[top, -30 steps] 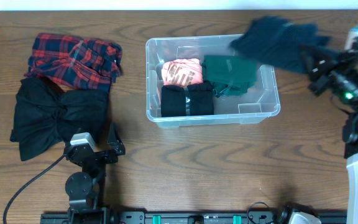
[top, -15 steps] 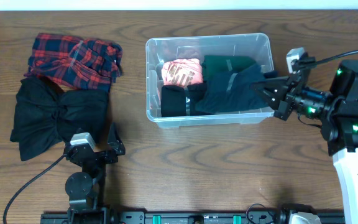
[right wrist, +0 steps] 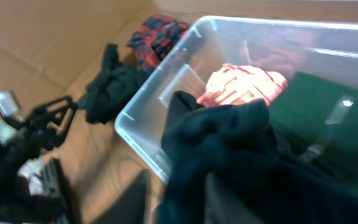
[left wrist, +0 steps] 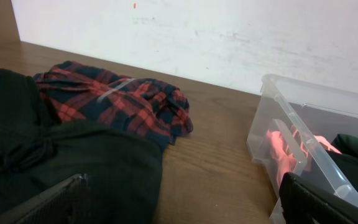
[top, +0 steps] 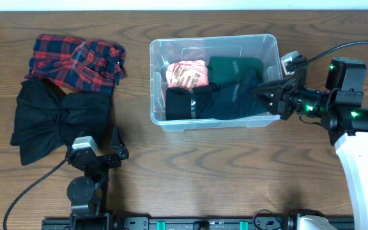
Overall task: Pack container
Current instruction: 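Carry the navy garment left and lower it into the bin's right side, then release the navy garment and push it flat with the right gripper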
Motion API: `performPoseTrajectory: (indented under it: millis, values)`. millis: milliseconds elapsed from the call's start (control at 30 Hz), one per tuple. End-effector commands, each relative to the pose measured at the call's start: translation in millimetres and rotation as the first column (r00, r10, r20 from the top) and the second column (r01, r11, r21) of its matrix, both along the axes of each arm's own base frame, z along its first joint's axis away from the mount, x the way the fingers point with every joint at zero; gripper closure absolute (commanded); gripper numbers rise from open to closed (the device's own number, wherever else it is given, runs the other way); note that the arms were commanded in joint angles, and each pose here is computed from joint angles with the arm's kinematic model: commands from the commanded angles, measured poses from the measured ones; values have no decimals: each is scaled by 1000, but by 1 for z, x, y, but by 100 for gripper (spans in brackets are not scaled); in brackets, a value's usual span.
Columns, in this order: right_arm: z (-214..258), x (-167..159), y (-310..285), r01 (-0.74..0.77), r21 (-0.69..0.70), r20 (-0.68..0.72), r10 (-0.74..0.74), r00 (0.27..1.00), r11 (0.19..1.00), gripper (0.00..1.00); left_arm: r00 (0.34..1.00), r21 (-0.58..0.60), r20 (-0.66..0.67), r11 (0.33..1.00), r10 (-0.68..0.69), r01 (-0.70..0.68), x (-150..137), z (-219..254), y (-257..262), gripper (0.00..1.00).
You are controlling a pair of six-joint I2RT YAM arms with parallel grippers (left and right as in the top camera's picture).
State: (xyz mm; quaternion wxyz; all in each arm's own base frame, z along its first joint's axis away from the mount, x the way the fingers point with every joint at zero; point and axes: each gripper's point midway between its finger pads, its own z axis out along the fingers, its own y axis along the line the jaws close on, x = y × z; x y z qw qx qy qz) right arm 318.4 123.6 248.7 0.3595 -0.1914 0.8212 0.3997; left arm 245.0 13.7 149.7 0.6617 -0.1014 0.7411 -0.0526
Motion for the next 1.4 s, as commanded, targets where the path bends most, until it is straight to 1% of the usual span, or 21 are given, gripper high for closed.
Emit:
performPoseTrajectory:
  millis: [0,67,167,233,433,467,500,533,633,667,800,933,1067,1167,1300,1367]
  values:
    - [-4,8,-5,36,-67,20,-34,999,997,45,999,15,-54,1000,4,-3,-1,-17,1,2]
    - [-6,10,-8,50,-82,21,-49,999,995,37,999,15,-53,1000,4,-3,-1,-17,1,2]
    - [-9,14,-13,78,-111,27,-75,997,991,35,999,15,-54,1000,4,-3,-1,-17,1,2]
    - [-6,17,-13,82,-112,49,-77,996,990,37,999,15,-53,1000,4,-3,-1,-17,1,2]
    - [10,26,-11,85,-111,124,-71,990,990,54,999,15,-54,1000,4,-3,-1,-17,1,2]
    - [10,26,-9,83,-114,126,-68,990,990,58,999,15,-53,1000,4,-3,-1,-17,1,2]
    - [8,27,-7,88,-121,118,-73,990,989,63,999,15,-53,1000,4,-3,-1,-17,1,2]
    - [4,26,-5,90,-132,103,-76,992,987,73,999,15,-54,1000,4,-3,-1,-17,1,2]
    - [-16,23,10,61,-180,43,-54,998,982,96,999,15,-54,1000,4,-3,-1,-17,1,2]
    - [-23,23,14,53,-199,23,-49,999,979,99,999,15,-53,1000,4,-3,-1,-17,1,2]
    - [-65,24,31,14,-303,-69,-36,997,953,99,999,15,-54,1000,4,-3,-1,-17,1,2]
    - [-93,25,38,-2,-332,-151,-51,987,943,99,999,15,-53,1000,4,-3,-1,-17,1,2]
    - [-114,16,36,-28,-352,-246,-64,967,936,99,999,15,-53,1000,4,-3,-1,-17,1,2]
    - [-126,6,26,-32,-404,-306,-102,946,914,99,999,15,-53,1000,4,-3,-1,-17,1,2]
    - [-136,-5,15,-35,-459,-352,-145,925,888,99,999,15,-53,1000,4,-3,-1,-17,1,2]
    - [-138,-5,11,-28,-480,-351,-163,922,877,99,999,15,-54,1000,4,-3,-1,-17,1,2]
